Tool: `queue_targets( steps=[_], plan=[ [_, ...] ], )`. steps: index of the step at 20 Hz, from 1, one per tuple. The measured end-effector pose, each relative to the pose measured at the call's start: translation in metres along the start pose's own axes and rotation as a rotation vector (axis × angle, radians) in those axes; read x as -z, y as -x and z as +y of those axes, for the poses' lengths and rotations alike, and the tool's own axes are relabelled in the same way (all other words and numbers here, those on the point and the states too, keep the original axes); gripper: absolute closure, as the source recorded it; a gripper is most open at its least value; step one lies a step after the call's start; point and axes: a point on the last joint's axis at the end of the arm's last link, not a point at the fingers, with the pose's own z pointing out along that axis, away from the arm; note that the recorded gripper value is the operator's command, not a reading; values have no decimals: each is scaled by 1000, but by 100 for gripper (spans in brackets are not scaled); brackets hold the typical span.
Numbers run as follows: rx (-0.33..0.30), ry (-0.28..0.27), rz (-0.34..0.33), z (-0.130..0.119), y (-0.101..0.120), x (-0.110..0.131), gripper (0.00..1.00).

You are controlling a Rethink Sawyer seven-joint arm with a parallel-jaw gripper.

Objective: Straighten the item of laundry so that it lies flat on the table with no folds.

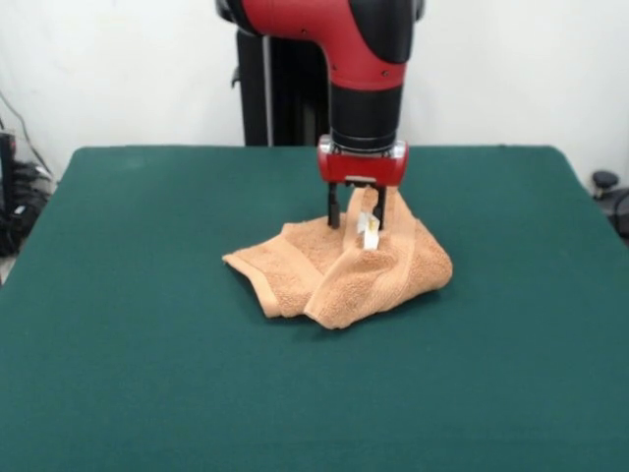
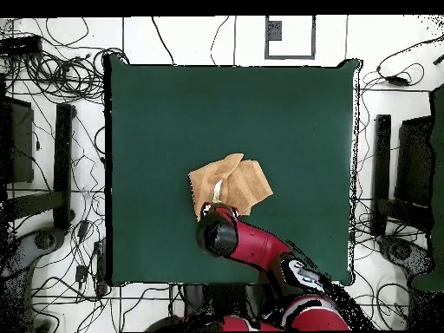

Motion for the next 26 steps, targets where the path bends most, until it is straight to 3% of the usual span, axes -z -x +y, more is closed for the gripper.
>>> queue_targets(
  steps=[12, 13, 26],
  plan=[
    [5, 1, 0, 2, -3, -4, 0],
    [5, 1, 0, 2, -3, -4, 100],
    [18, 2, 0, 8, -5, -4, 100]
  ],
)
